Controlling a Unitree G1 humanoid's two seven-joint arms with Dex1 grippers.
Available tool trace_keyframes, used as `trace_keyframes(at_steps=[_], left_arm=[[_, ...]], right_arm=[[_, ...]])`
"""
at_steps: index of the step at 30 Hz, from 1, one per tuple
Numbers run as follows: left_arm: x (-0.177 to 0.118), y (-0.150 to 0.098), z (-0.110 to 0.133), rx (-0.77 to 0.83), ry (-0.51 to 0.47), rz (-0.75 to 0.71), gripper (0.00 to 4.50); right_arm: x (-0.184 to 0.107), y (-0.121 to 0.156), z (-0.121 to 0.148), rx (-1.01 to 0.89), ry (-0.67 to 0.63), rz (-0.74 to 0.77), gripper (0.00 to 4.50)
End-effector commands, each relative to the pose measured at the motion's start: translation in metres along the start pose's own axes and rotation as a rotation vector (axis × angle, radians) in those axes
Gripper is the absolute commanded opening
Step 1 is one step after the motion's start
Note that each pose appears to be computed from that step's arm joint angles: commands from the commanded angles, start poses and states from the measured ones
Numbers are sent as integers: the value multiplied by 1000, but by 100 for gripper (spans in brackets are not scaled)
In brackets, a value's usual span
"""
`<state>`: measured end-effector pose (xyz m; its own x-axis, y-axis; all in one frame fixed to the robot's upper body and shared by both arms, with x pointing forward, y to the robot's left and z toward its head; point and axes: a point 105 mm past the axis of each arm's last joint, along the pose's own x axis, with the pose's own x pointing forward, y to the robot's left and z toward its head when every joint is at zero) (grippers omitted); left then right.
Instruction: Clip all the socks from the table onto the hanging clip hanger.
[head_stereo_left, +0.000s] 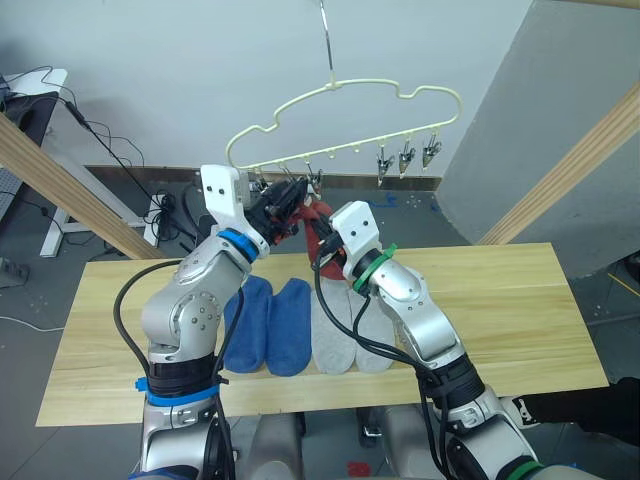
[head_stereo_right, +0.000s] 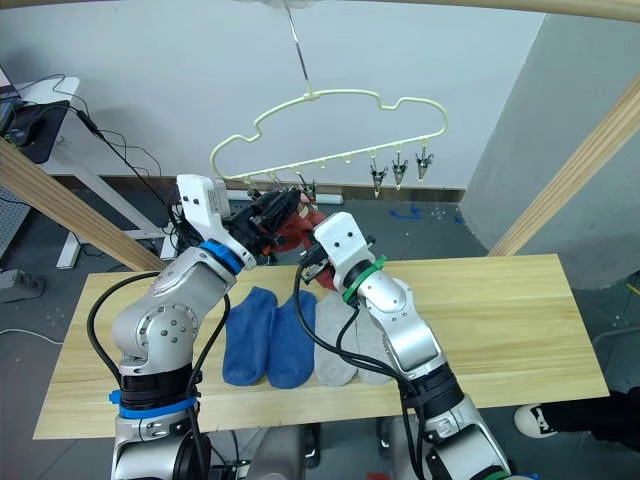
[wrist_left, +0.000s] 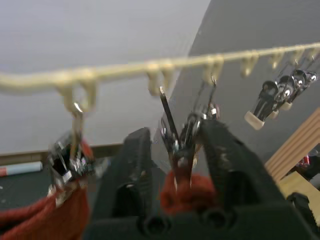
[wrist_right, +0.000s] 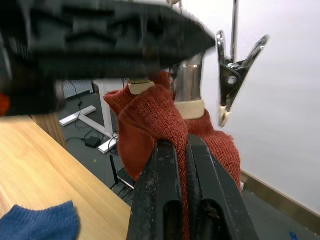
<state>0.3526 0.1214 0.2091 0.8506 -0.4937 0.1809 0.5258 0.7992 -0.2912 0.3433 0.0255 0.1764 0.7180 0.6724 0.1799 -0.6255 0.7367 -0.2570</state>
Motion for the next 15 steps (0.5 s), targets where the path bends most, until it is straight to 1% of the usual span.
trace_keyframes(at_steps=[1,10,13,15], left_arm=[[-6,-9,10,13,-30,-34,300],[-20,-6,8,77,0,-32,300],[-23,-6,9,112,0,-33,303],[-23,-6,9,130,-3,-31,303]], right_arm=[[3,4,17,-4,-69,6,0],[4,10,14,17,-60,35,0],[2,10,11,19,-50,40,82],[1,10,9,11,-37,45,148]])
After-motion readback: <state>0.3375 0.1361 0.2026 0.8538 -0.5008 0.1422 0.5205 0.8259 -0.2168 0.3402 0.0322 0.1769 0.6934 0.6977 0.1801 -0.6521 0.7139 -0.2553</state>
